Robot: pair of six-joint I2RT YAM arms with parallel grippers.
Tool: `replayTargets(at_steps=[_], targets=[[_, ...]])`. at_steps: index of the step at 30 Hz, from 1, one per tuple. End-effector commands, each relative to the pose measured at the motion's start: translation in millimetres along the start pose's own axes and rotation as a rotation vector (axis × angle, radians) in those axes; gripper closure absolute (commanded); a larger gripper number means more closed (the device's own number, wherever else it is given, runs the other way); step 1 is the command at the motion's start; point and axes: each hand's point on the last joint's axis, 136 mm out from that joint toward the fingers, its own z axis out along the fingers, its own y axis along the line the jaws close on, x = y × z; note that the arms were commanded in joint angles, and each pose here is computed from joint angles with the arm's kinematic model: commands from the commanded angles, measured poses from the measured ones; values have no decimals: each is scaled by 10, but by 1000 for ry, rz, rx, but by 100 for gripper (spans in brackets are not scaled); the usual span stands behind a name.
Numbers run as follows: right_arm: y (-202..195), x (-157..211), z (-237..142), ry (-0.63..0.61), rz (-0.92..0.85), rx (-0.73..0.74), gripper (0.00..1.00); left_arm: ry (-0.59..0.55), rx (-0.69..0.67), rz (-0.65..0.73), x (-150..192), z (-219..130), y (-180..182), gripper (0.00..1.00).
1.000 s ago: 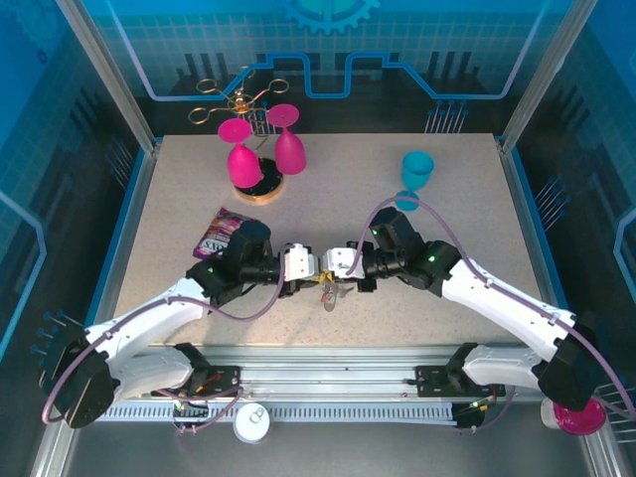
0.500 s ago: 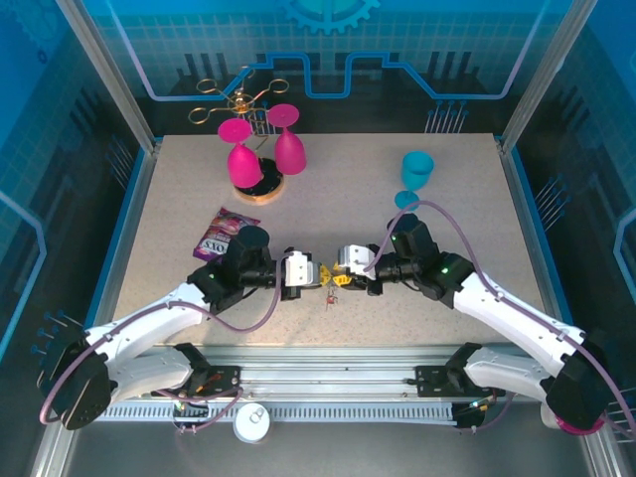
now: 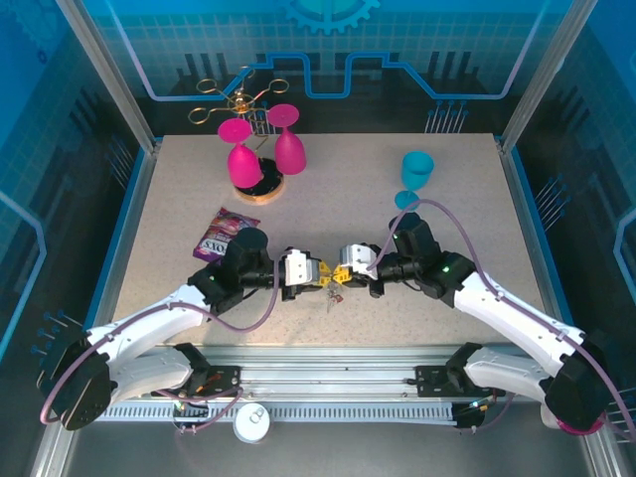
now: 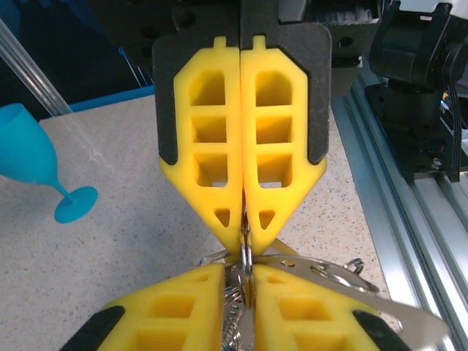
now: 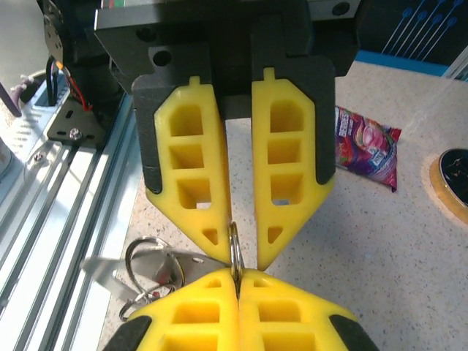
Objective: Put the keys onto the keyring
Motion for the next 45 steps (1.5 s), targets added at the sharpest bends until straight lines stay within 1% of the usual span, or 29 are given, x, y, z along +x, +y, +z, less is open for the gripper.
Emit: replayTargets(at_steps=[1,5,6,7,9,10,12,13,15,17,20,24,27,32,34,37,40,41,43,45], targets=[[45,-43,-8,95,-63,-40,100,21,-10,44,-153,-40,66,82],[84,14,84,217,-92,-85,100,73,2,55,-146,-29,84,83],[89,10,112,235,-101,-91,100,81,6,55,-141,-20,83,85],[81,-8,134,248,-108,-95,100,88,12,56,-140,-9,79,89],[96,-80,161,233,-116,-108,100,102,17,56,-121,5,80,98],[95,-117,162,218,-118,-105,100,102,16,60,-125,5,83,100],[69,-155,139,182,-111,-83,100,94,3,70,-130,3,101,100],[39,-174,120,150,-96,-63,95,85,-7,79,-134,-7,103,100],[-34,-183,64,95,-66,-7,77,56,-11,88,-150,-20,81,100],[-89,-149,18,60,-48,50,63,30,-10,83,-162,-29,59,100],[-106,0,21,72,-19,90,57,-1,-11,72,-191,-26,48,100],[-160,143,40,100,-7,143,57,-31,-12,61,-212,-26,35,100],[-219,178,23,109,-16,189,62,-30,-12,57,-198,-32,27,100],[-226,181,-19,118,-39,208,75,-40,-19,54,-211,-46,29,100],[-196,180,-21,115,-49,198,78,-58,-36,48,-234,-56,59,100],[-127,215,29,126,-81,178,79,-110,-66,20,-305,-65,121,100],[-89,229,108,130,-99,164,77,-183,-87,-35,-388,-60,169,100],[-83,225,129,127,-102,162,74,-209,-93,-54,-417,-58,183,100],[-77,196,150,112,-101,162,65,-254,-105,-97,-447,-53,213,100],[-95,143,115,86,-102,179,59,-269,-109,-121,-440,-46,222,100]])
